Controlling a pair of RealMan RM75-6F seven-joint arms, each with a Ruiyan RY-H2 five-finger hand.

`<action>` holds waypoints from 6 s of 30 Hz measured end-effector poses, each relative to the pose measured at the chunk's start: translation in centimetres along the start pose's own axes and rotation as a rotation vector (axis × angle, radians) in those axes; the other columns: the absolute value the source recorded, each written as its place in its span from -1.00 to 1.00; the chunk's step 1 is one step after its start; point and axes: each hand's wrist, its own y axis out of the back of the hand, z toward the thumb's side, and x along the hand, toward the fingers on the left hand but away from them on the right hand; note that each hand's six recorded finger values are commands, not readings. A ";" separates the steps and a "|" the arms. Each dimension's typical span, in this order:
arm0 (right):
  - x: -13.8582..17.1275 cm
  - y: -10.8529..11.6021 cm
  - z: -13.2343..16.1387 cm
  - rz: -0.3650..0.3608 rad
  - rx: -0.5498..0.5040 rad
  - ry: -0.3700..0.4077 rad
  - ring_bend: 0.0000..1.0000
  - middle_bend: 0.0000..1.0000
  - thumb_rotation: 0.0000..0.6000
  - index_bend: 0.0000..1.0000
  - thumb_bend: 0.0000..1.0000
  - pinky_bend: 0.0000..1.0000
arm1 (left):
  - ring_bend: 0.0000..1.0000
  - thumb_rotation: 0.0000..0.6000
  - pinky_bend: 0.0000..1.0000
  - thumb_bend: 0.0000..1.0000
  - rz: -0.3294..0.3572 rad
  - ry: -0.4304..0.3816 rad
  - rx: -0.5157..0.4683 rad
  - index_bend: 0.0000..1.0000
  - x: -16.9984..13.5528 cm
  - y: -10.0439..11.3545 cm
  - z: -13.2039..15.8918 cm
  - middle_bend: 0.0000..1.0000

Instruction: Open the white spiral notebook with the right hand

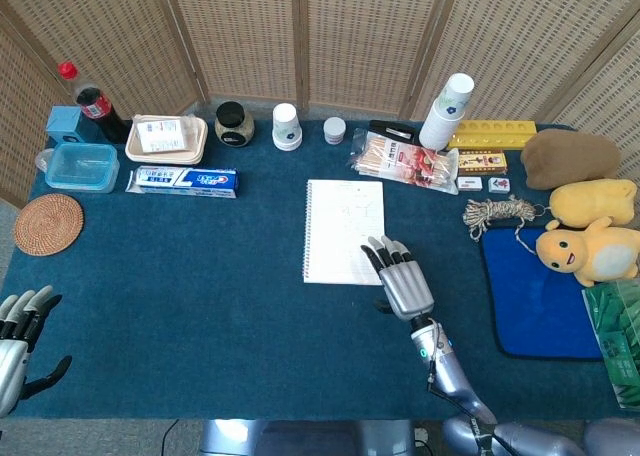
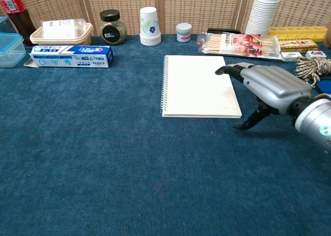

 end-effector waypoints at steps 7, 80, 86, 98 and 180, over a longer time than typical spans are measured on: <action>-1.7 -0.5 -0.1 -0.002 0.041 -0.005 -0.87 -0.75 1.00 -0.81 -0.68 -0.69 | -0.94 1.00 -1.00 -0.49 -0.008 0.009 -0.005 -0.69 0.2 -0.3 -0.3 -0.86; -7.5 3.2 4.3 -0.252 0.010 0.024 -0.56 -0.56 1.00 -0.60 -0.61 -0.38 | -0.95 1.00 -1.00 -0.50 -0.013 0.047 -0.061 -0.69 -1.1 -1.5 -2.1 -0.87; -8.4 4.4 5.5 -0.248 0.034 0.045 -0.56 -0.56 1.00 -0.60 -0.63 -0.38 | -0.94 1.00 -1.00 -0.50 -0.013 0.051 -0.068 -0.69 -1.3 -1.6 -2.2 -0.87; -8.9 6.5 9.4 -0.262 0.009 0.094 -0.56 -0.58 1.00 -0.62 -0.64 -0.38 | -0.95 1.00 -1.00 -0.49 -0.009 0.045 -0.074 -0.69 -1.4 -1.6 -2.2 -0.87; -1.6 6.3 3.1 -0.146 0.058 0.059 -0.64 -0.61 0.90 -0.64 -0.61 -0.37 | -0.94 1.00 -1.00 -0.50 -0.045 0.033 -0.062 -0.67 -2.0 -2.2 -2.0 -0.86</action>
